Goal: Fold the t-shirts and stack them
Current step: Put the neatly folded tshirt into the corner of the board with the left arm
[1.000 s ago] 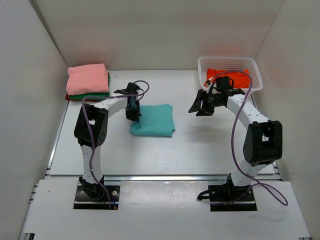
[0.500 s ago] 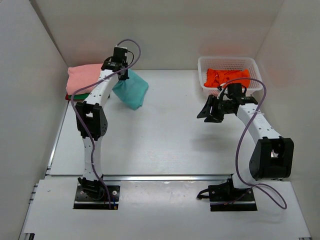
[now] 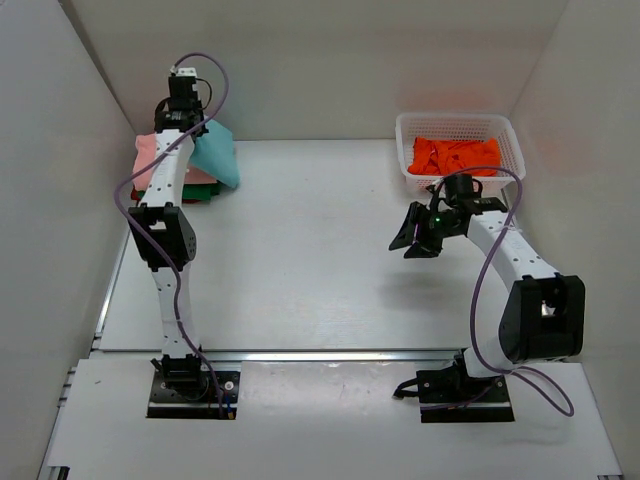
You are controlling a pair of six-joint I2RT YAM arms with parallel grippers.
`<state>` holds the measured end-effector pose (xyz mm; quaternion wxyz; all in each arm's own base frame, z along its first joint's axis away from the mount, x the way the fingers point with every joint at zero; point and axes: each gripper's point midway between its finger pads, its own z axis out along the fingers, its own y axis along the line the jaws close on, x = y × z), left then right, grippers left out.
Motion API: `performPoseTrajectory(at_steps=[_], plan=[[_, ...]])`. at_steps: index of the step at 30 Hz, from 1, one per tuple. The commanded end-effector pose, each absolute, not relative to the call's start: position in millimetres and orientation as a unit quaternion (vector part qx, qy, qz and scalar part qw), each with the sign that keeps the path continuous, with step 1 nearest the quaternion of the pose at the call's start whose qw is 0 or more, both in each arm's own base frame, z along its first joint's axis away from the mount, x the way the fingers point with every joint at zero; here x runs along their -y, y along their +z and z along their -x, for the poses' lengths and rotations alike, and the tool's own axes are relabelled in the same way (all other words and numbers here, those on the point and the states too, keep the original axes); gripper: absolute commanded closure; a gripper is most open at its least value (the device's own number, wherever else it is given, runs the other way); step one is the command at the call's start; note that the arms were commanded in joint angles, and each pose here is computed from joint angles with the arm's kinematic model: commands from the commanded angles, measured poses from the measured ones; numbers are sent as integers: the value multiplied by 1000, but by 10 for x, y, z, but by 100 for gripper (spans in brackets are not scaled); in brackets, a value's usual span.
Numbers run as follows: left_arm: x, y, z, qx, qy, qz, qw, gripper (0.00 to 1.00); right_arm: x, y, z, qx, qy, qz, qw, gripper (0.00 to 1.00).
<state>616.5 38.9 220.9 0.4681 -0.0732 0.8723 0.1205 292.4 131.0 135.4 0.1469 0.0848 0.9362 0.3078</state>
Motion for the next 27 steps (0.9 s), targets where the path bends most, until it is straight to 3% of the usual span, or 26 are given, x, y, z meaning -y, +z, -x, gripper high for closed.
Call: performPoseTrajectory(at_steps=[1,15,27], plan=[[-626,3102,-6159,-817,115,94,557,100,-1404,1375,-2873,-935,315,-84,141,53],[-1379,3272,-6134,-789,124,154,582,100,-1605,1381,-2996,-941,307,-75,121,53],[-1856,2950,-6159,-792,123,198,565,100,-1743,1391,-3077,-942,307,-75,112,54]])
